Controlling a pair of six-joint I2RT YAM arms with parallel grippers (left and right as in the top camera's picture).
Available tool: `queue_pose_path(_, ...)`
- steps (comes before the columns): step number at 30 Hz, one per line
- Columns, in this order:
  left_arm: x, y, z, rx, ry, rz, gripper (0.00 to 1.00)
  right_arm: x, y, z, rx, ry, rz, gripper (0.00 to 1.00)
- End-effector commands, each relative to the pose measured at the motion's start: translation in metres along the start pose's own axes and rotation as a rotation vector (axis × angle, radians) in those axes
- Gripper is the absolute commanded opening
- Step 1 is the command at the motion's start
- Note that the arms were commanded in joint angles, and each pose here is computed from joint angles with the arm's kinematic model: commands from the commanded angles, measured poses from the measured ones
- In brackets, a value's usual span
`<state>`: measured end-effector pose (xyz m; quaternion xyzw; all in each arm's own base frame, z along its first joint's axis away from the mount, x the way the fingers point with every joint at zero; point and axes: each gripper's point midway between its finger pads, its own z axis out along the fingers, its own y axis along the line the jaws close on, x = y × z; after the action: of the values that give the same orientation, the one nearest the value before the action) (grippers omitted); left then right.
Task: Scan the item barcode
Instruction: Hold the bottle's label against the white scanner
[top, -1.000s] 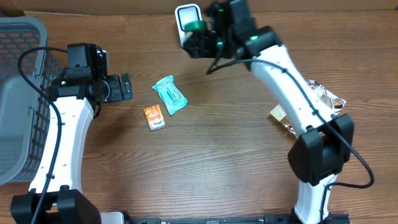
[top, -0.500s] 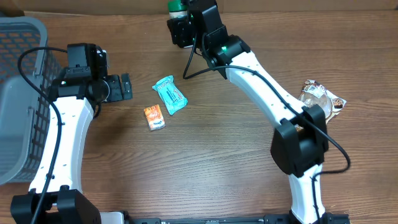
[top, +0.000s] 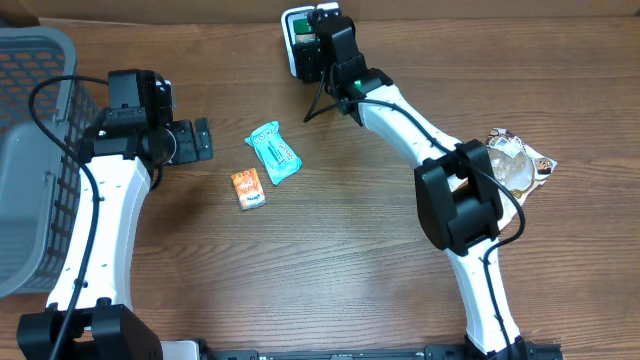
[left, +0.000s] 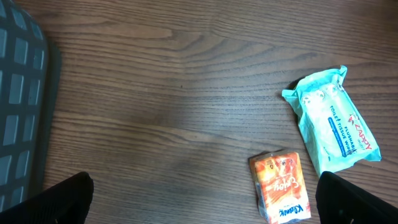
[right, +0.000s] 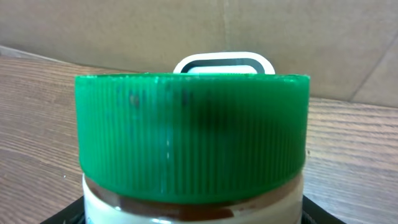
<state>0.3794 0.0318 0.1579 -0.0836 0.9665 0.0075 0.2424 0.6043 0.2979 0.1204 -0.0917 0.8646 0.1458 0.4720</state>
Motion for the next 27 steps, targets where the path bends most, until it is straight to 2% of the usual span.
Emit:
queue_pose_path(1,0.001,0.003,0.003,-0.012,0.008,0.027,1.00,-0.029,0.010,-0.004,-0.024,-0.090,-0.007,0.51)
queue_pose_path(11,0.001,0.003,0.003,-0.012,0.007,0.027,1.00,-0.022,0.006,0.013,-0.015,-0.131,-0.004,0.47)
queue_pose_path(27,0.001,0.003,0.003,-0.012,0.008,0.027,1.00,-0.017,0.000,0.020,0.009,-0.140,-0.028,0.46)
